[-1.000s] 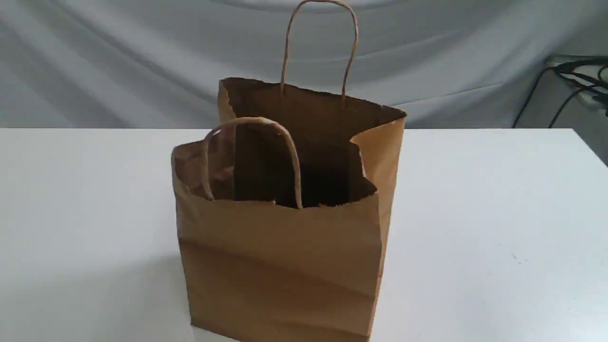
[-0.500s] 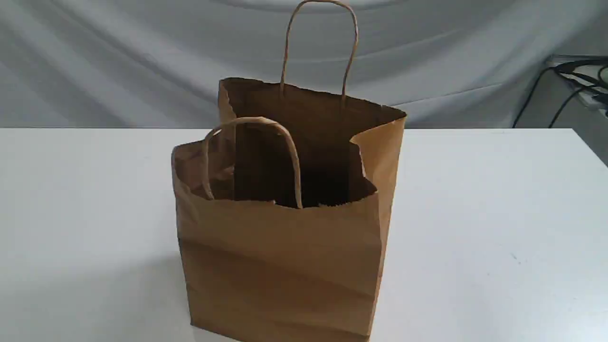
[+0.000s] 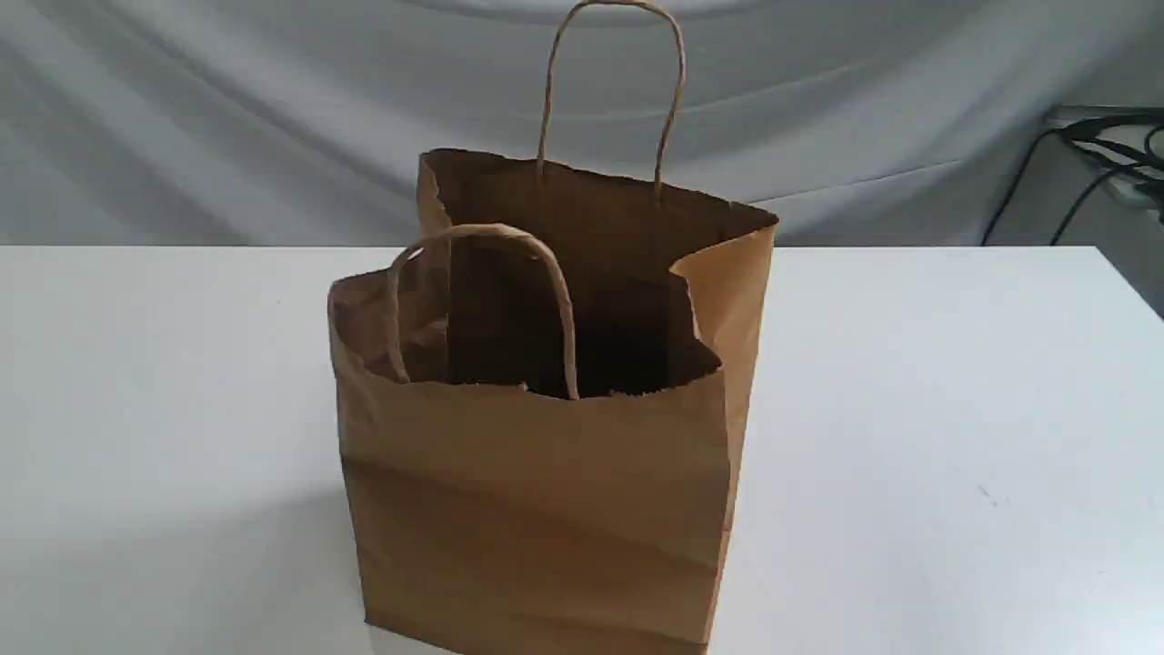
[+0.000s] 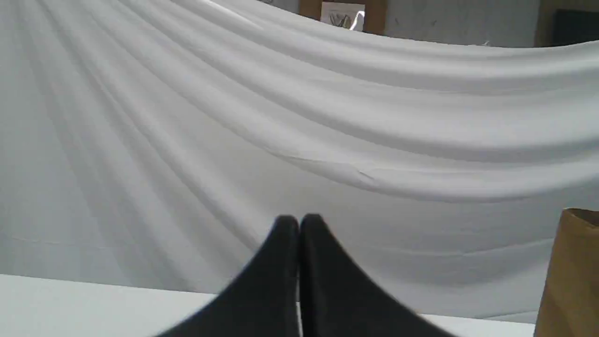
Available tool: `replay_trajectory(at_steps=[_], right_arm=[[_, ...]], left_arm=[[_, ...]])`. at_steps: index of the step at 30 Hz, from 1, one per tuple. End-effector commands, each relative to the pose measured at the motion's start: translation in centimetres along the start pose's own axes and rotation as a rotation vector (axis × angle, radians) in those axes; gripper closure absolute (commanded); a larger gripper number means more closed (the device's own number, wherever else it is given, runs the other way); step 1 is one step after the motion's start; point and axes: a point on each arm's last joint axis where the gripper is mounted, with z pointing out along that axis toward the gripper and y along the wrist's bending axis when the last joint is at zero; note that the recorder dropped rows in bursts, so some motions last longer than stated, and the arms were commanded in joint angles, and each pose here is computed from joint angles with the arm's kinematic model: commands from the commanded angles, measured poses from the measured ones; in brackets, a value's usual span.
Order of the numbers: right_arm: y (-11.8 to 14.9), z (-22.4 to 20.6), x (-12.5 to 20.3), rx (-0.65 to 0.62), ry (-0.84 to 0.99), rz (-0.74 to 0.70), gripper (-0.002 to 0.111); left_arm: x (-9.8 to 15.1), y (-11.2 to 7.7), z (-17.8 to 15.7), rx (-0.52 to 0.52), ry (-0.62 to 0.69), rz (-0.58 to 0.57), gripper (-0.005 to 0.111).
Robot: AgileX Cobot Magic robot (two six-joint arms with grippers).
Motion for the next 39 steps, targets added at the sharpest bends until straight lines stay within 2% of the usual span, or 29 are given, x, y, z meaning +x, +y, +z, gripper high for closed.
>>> replay_trajectory(at_steps=[1,9,13,17,19,27,32,39], right_arm=[[0.0,0.0,0.1,0.001,-0.002,0.012,0.108],[0.0,0.0,0.1,0.001,-0.002,0.012,0.108],[0.0,0.0,0.1,0.001,-0.002,0.012,0.108],[0.0,0.0,0.1,0.001,-0.002,0.016,0.108],[0.0,0.0,0.1,0.001,-0.002,0.016,0.108],[0.0,0.0,0.1,0.001,-0.002,0.016,0.108],[0.0,0.0,0.1,0.001,-0.002,0.016,0.108],[0.0,0.0,0.1,0.001,-0.002,0.016,0.108]], left_arm=[[0.1,-0.2,0.0,0.023,-0.004,0.002,0.107],[0.4,-0.3,0.0,0.040,0.032,0.112,0.107],[1.9,-0.3,0.0,0.052,0.078,0.131,0.107],[4.2,-0.2,0.1,0.063,0.084,0.083,0.107],[3.9,-0.3,0.1,0.068,0.047,0.072,0.107],[4.9,-0.1,0.0,0.059,0.154,0.151,0.107],[5.1,-0.1,0.0,0.060,0.175,0.149,0.107],[5.0,-0.2,0.0,0.055,0.176,0.056,0.107]])
